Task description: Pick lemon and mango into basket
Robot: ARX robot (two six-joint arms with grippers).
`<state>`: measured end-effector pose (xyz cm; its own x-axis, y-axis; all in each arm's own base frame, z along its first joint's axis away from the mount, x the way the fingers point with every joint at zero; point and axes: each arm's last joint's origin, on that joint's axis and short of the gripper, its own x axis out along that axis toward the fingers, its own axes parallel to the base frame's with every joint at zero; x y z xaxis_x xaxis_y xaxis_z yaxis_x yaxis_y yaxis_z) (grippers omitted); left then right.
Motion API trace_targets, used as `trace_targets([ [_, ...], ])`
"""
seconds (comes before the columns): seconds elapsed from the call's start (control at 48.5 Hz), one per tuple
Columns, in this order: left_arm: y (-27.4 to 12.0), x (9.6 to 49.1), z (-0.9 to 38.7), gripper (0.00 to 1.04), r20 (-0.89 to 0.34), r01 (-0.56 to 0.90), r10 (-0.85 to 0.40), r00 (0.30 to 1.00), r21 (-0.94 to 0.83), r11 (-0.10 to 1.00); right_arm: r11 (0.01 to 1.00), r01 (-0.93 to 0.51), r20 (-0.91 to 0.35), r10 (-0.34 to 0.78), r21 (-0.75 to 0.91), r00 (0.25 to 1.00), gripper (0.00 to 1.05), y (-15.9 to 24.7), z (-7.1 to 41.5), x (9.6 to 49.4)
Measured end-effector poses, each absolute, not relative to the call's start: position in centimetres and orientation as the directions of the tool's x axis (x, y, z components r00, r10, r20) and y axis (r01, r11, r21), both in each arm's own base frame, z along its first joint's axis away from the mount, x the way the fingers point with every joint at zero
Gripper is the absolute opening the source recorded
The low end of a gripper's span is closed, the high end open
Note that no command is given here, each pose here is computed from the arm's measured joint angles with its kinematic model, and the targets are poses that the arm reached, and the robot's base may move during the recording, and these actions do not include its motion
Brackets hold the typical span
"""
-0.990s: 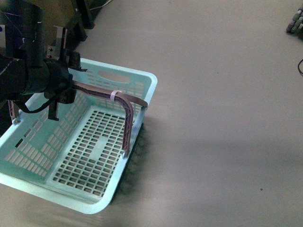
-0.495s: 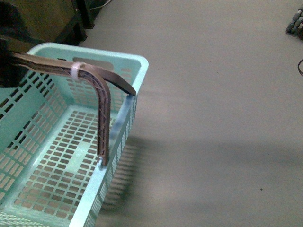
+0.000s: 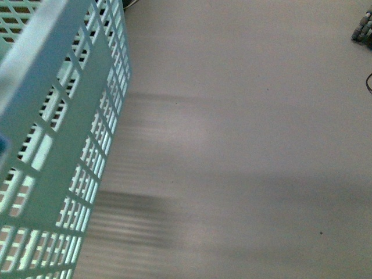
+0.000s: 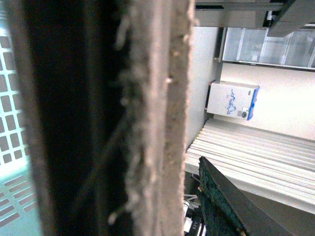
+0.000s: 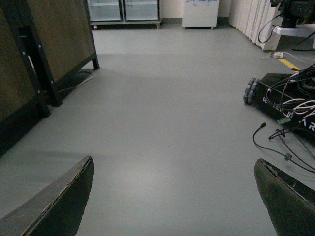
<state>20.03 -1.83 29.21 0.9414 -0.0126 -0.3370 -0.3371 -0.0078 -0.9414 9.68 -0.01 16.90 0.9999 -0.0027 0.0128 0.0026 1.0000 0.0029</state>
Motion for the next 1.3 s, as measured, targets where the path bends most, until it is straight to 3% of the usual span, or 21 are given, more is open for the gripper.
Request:
trace_targets([
  [1.299,-1.80,19.57,30.16,0.30,-0.313,-0.313,-0.010,0.950,-0.950,0.001,1.000,0.001,0.013,-0.001,0.003,1.000,0.96,0.00,16.90,9.68],
])
